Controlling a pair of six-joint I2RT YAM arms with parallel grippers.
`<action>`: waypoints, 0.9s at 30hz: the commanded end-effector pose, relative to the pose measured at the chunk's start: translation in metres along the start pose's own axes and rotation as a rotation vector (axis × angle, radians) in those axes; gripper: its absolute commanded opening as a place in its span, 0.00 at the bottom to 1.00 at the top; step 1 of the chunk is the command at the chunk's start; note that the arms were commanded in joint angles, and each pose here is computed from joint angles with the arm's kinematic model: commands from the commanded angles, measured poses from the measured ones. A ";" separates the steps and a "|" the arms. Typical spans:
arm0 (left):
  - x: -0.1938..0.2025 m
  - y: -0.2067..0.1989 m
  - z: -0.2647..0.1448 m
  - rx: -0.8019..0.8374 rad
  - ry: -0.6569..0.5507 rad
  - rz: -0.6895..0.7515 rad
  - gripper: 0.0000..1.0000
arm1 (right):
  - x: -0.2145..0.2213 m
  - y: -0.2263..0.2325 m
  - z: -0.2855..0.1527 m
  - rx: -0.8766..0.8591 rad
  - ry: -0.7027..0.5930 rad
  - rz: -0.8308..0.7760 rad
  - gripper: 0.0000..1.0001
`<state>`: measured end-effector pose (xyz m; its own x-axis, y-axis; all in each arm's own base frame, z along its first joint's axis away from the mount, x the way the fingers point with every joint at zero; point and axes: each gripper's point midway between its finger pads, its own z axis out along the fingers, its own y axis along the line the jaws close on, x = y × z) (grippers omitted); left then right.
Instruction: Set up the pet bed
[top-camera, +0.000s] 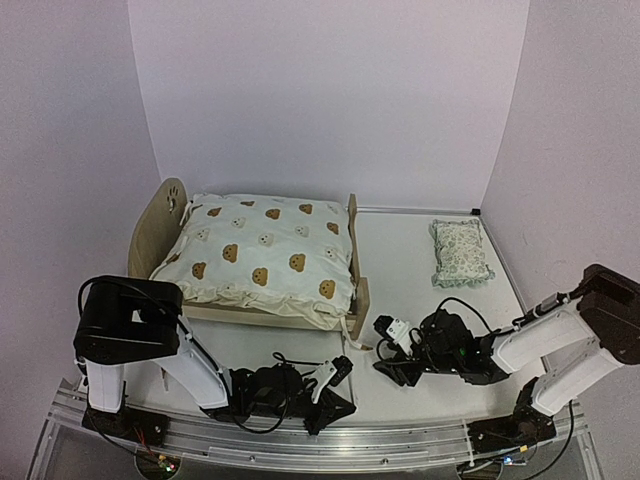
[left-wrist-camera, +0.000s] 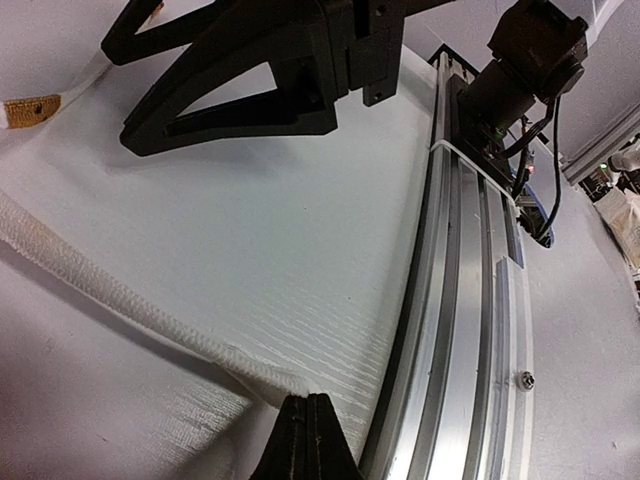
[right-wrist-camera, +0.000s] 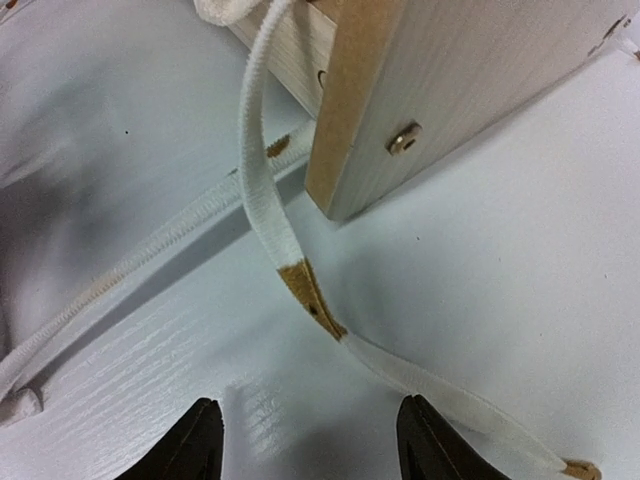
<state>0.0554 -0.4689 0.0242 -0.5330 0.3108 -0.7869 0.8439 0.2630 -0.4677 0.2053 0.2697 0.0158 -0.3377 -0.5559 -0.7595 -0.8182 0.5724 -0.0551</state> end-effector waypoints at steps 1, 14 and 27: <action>-0.003 -0.006 0.000 0.037 -0.011 -0.014 0.00 | -0.023 0.001 0.013 -0.021 -0.059 -0.038 0.58; -0.001 -0.006 0.000 0.040 -0.007 -0.024 0.00 | -0.029 -0.009 0.025 0.016 -0.074 -0.055 0.54; -0.001 -0.007 0.001 0.046 -0.007 -0.024 0.00 | -0.043 -0.004 0.016 -0.016 -0.148 -0.072 0.56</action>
<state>0.0550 -0.4686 0.0225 -0.5497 0.3111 -0.7753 0.8335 0.2657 -0.4844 0.2262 0.2935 0.0365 -0.2252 -0.5100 -0.8302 -0.8366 0.5380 -0.1036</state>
